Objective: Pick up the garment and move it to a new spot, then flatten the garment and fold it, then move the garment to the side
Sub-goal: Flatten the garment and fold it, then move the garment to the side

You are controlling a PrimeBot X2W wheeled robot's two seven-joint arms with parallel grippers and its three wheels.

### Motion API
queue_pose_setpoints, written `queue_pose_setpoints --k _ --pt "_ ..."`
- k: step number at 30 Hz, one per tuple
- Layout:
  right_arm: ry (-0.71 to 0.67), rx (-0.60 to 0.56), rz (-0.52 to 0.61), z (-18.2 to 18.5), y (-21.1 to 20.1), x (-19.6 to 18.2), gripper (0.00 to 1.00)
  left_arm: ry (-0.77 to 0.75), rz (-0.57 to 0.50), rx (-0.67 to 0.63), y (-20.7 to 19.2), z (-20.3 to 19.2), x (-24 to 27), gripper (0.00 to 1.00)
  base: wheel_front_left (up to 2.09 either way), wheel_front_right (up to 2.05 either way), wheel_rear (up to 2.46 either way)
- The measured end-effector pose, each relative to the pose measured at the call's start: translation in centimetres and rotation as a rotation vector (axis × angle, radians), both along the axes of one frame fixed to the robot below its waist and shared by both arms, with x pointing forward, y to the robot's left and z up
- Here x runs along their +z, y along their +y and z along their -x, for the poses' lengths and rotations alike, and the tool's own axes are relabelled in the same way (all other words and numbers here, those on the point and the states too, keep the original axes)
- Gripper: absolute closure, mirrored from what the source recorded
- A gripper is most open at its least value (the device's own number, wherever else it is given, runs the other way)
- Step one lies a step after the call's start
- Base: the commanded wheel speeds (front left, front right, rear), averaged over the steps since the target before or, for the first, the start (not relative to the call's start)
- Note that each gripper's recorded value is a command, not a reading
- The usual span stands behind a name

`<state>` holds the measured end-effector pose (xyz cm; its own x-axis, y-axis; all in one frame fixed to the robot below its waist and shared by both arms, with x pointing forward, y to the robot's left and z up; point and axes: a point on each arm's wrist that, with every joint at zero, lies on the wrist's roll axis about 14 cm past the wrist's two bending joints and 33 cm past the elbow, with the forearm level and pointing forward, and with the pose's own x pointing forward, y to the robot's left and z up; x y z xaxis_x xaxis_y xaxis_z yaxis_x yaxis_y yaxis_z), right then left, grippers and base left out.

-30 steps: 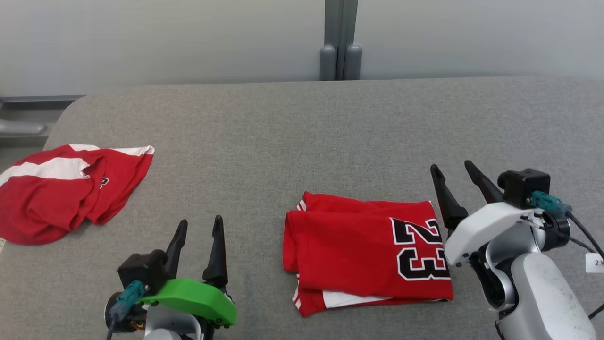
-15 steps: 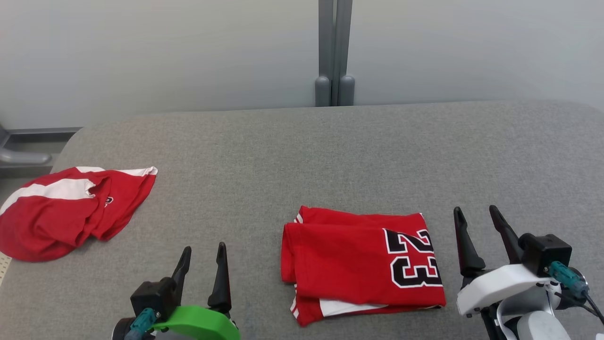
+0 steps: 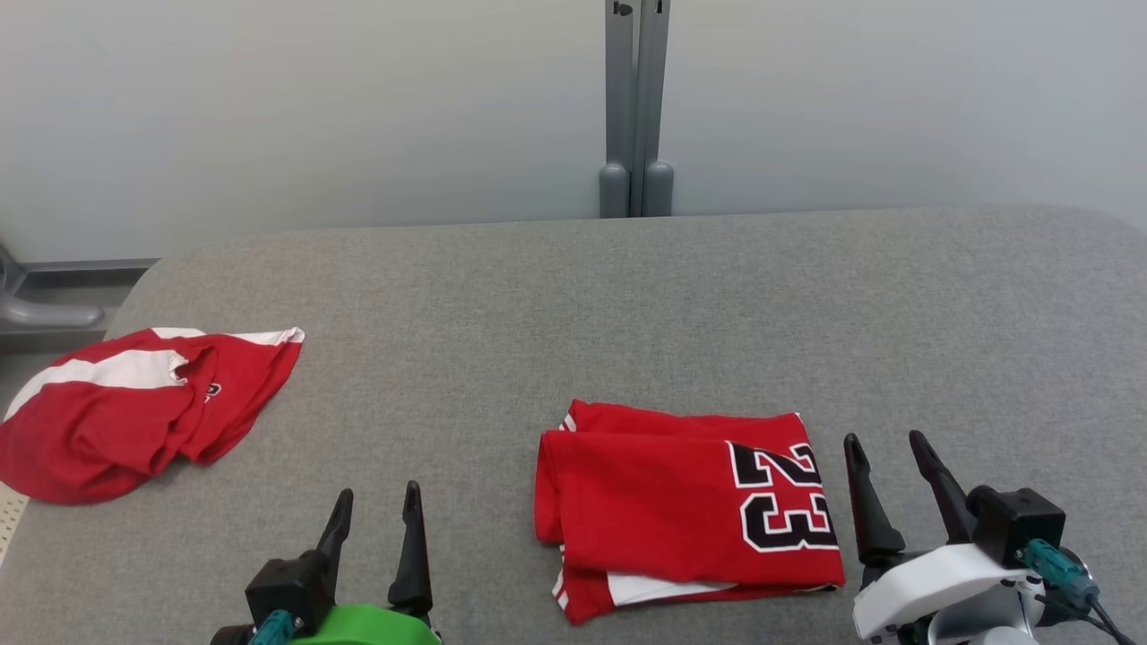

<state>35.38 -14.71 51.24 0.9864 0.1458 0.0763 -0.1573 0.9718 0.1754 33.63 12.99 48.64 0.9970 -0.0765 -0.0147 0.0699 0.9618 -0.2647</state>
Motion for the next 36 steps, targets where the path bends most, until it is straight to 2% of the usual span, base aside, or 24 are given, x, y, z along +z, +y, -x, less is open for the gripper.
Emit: queue_pose_setpoints --k 17,28,36 --pt "0.060 -0.019 0.025 -0.3 -0.8 -1.3 0.00 0.015 -0.002 0.006 0.4 0.0 -0.6 0.00 0.00 0.00 0.00" --pt "0.327 -0.042 0.080 -1.5 -2.3 -6.0 0.00 0.030 -0.021 0.018 0.9 -0.1 -1.1 0.00 0.00 0.00 0.00" --pt "0.499 0.038 0.091 -3.4 -0.1 -7.9 0.00 0.030 -0.050 0.078 3.4 -0.1 -0.7 0.00 0.00 0.00 0.00"
